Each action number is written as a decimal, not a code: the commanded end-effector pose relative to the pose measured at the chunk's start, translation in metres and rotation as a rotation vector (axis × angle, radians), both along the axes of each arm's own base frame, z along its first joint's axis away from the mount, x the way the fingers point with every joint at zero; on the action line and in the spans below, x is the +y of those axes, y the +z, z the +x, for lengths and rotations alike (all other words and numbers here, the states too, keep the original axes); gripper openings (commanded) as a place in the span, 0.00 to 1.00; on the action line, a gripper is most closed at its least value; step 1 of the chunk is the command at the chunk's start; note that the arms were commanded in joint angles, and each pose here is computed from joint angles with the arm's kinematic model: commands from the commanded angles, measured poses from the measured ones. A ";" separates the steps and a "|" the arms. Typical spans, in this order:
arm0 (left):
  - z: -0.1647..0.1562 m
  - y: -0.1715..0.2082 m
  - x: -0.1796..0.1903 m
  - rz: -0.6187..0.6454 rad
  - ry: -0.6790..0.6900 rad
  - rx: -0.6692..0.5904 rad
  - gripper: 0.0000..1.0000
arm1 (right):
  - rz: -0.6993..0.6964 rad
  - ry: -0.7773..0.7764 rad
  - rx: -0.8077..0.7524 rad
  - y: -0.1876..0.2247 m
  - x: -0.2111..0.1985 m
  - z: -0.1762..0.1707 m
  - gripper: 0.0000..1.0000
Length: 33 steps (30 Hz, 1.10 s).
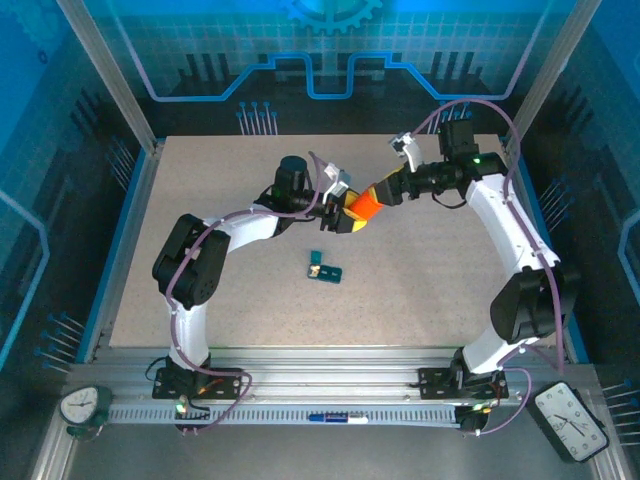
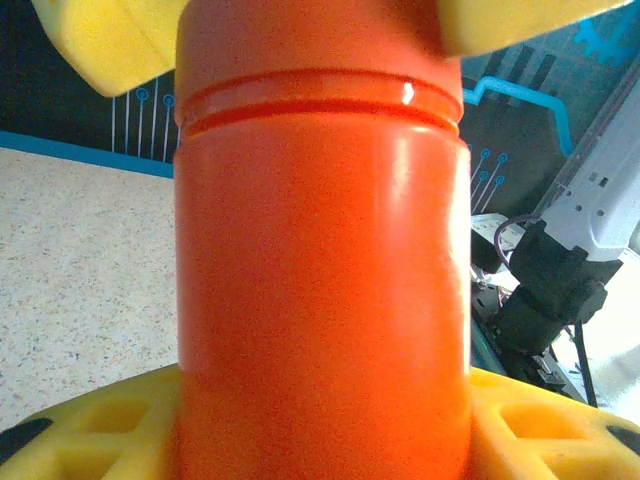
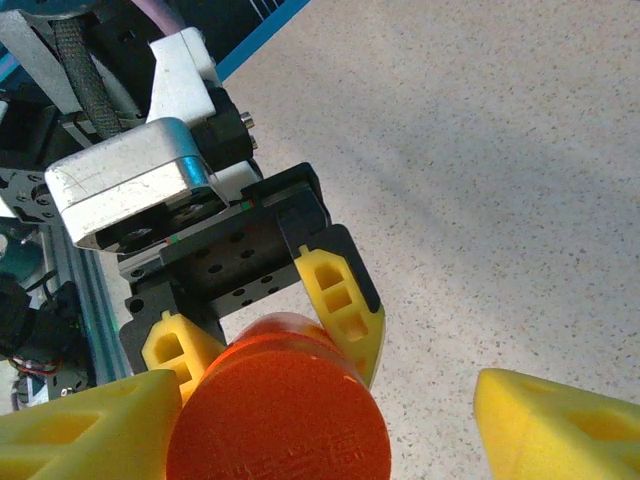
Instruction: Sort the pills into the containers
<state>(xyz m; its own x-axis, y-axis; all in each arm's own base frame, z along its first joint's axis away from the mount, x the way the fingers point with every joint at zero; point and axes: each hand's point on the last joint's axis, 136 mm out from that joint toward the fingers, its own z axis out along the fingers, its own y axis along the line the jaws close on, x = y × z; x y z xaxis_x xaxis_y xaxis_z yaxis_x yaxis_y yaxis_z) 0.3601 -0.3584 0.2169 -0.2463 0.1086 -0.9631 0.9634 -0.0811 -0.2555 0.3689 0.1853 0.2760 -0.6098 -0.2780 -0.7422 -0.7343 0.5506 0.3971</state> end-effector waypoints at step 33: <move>0.001 0.034 -0.002 -0.053 0.011 -0.131 0.00 | 0.060 -0.415 0.441 -0.080 0.016 -0.012 0.44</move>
